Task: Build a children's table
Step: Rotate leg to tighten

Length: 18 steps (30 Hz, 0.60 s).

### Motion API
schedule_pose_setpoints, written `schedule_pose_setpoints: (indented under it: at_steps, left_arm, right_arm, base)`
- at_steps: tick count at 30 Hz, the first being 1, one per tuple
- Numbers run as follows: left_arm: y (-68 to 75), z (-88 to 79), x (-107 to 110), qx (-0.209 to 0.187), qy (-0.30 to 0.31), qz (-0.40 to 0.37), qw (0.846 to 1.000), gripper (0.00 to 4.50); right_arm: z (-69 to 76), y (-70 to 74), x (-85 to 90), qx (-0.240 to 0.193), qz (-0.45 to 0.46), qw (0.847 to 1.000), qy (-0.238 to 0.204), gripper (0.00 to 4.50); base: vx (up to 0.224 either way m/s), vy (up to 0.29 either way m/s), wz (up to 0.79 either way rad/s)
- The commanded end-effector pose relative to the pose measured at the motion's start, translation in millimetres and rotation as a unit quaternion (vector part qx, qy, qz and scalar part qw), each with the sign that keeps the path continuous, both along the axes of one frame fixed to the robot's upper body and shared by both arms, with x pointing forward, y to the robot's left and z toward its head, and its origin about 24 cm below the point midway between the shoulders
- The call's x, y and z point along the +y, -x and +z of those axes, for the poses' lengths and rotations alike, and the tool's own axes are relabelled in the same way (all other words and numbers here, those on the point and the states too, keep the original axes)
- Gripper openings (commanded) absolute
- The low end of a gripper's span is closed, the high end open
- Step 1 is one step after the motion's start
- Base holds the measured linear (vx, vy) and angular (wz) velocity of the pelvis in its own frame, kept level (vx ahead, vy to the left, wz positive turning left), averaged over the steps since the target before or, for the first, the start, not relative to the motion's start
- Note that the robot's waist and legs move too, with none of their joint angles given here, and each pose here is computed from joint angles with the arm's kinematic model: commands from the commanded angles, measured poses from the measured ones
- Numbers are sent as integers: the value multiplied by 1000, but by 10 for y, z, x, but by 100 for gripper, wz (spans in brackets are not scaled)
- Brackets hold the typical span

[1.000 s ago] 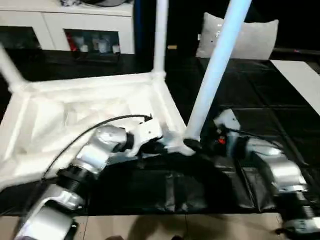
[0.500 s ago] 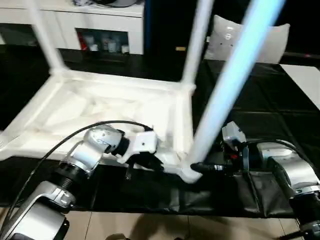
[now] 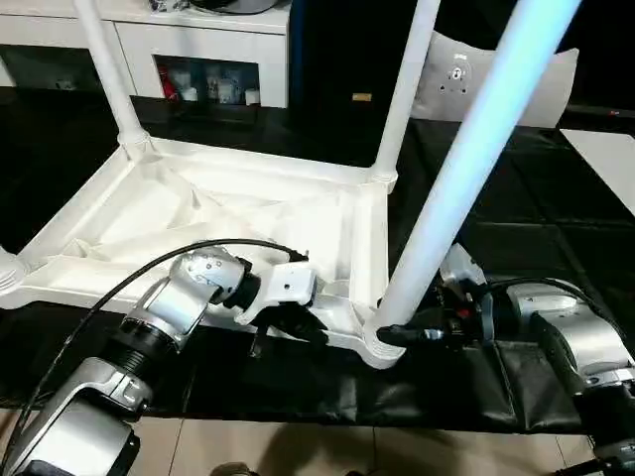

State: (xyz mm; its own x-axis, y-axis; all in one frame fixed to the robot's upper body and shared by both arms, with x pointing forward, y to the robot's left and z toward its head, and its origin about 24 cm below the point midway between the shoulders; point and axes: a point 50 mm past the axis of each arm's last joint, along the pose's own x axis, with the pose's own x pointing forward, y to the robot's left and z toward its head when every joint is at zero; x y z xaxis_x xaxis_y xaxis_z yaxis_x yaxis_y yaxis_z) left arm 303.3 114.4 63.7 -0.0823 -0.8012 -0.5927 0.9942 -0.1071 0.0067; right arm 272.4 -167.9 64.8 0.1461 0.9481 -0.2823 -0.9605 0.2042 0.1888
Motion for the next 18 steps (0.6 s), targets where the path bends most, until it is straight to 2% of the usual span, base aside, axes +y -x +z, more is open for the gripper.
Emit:
schedule_pose_setpoints:
  at_steps: [1,2,4,5,6,8,10,11,14,16,18]
  left_arm:
    - [-26,90,-166,-10,42,20,999,0]
    - [-49,77,-181,-18,40,43,998,0]
    - [-61,60,-191,-21,37,58,997,0]
    - [-89,31,-244,-25,38,95,994,0]
    - [-89,31,-244,-25,38,95,994,0]
    - [-125,25,-335,-30,46,139,989,0]
    - [-139,35,-407,-32,52,162,985,0]
    - [-154,53,-502,-31,67,187,980,0]
    - [-155,73,-558,-25,83,200,976,0]
    - [-174,90,-592,-28,94,215,972,0]
    - [-193,86,-570,-37,88,222,970,0]
  right_arm:
    - [-54,-27,114,4,-37,999,8,205]
    - [-88,-94,182,-2,-84,996,14,205]
    - [-107,-147,239,-2,-119,993,12,202]
    - [-136,-280,369,3,-199,980,8,201]
    - [-136,-280,369,3,-199,980,8,200]
    - [-159,-418,505,10,-277,961,14,199]
    - [-168,-489,576,9,-316,948,24,199]
    - [-184,-553,638,10,-350,936,30,199]
    - [-191,-562,669,0,-352,935,38,199]
    - [-178,-539,705,-6,-338,941,26,253]
    - [-150,-510,699,-7,-325,946,4,269]
  base:
    - [0,0,0]
    - [0,0,0]
    - [0,0,0]
    - [0,0,0]
    - [0,0,0]
    - [0,0,0]
    - [0,0,0]
    - [0,0,0]
    - [0,0,0]
    - [0,0,0]
    - [0,0,0]
